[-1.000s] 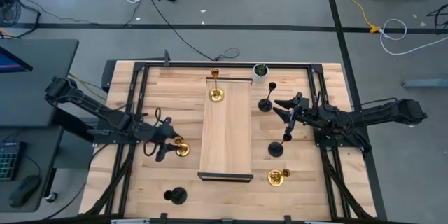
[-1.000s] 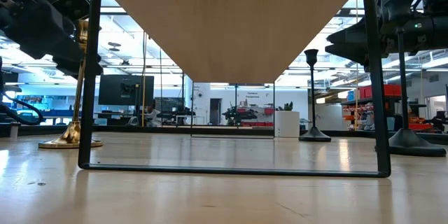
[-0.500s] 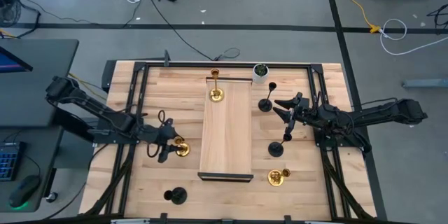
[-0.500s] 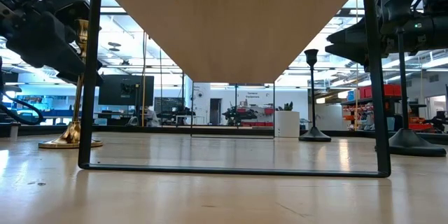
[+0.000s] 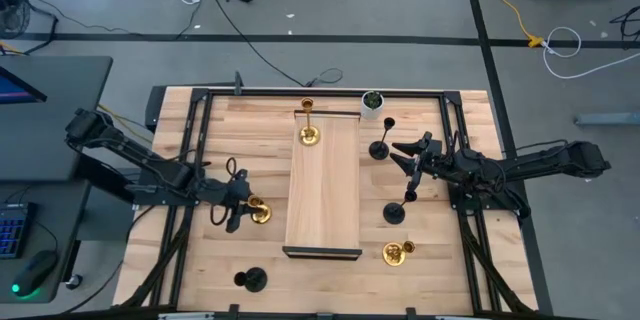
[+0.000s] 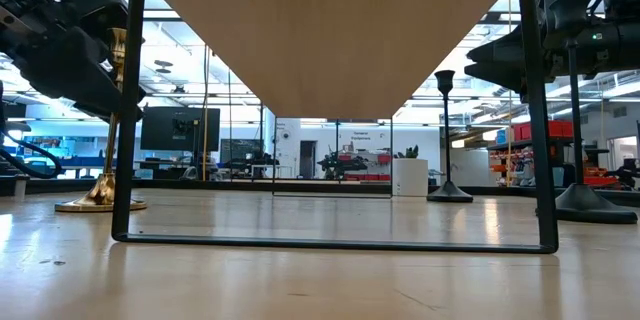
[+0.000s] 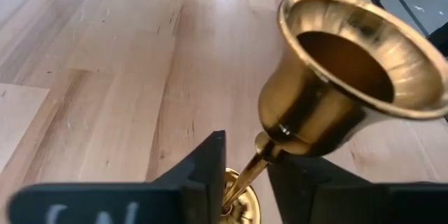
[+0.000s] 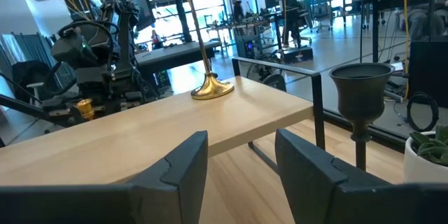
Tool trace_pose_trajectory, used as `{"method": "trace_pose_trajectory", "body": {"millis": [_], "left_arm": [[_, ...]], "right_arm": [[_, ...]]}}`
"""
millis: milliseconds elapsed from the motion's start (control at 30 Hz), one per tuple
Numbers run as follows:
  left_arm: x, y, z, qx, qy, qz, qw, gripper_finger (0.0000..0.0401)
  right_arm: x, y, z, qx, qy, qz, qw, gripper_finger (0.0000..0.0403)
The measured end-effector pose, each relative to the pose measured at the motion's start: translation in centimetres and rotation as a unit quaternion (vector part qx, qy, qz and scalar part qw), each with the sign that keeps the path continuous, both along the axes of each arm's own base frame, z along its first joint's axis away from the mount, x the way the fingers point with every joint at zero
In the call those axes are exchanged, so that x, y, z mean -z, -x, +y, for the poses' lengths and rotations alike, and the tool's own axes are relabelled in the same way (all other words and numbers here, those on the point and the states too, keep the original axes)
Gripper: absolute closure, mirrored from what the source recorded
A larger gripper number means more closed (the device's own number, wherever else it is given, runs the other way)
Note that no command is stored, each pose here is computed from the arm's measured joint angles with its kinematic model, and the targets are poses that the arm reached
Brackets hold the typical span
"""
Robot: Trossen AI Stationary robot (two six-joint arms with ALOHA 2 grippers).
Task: Pick & Place candle stick holders
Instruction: Put the left gold candle holder on the shelf
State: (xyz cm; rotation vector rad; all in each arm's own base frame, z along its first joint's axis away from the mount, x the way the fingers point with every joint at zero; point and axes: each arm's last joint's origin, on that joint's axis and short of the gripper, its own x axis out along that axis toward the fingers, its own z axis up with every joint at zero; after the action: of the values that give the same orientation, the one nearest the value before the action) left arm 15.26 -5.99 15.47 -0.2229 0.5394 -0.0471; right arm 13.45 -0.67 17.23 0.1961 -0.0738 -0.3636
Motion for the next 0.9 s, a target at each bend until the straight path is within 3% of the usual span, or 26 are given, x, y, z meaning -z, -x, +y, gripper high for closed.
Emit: {"method": "trace_pose_trajectory", "body": {"millis": [200, 667, 900], "left_arm": [[-0.1, 0.0, 0.0, -0.001, -0.003, -0.004, 1.0, 0.0385], [-0.6, -0.3, 0.0, -0.011, -0.003, -0.004, 1.0, 0.0387], [-5.3, -1.2, -0.2, -0.03, -0.048, 0.038, 0.998, 0.0387]], "right_arm": [[0.0, 0.0, 0.0, 0.0, 0.0, 0.0, 1.0, 0.0234], [0.0, 0.0, 0.0, 0.0, 0.0, 0.0, 1.0, 0.0234], [0.0, 0.0, 0.0, 0.0, 0.0, 0.0, 1.0, 0.0234]]}}
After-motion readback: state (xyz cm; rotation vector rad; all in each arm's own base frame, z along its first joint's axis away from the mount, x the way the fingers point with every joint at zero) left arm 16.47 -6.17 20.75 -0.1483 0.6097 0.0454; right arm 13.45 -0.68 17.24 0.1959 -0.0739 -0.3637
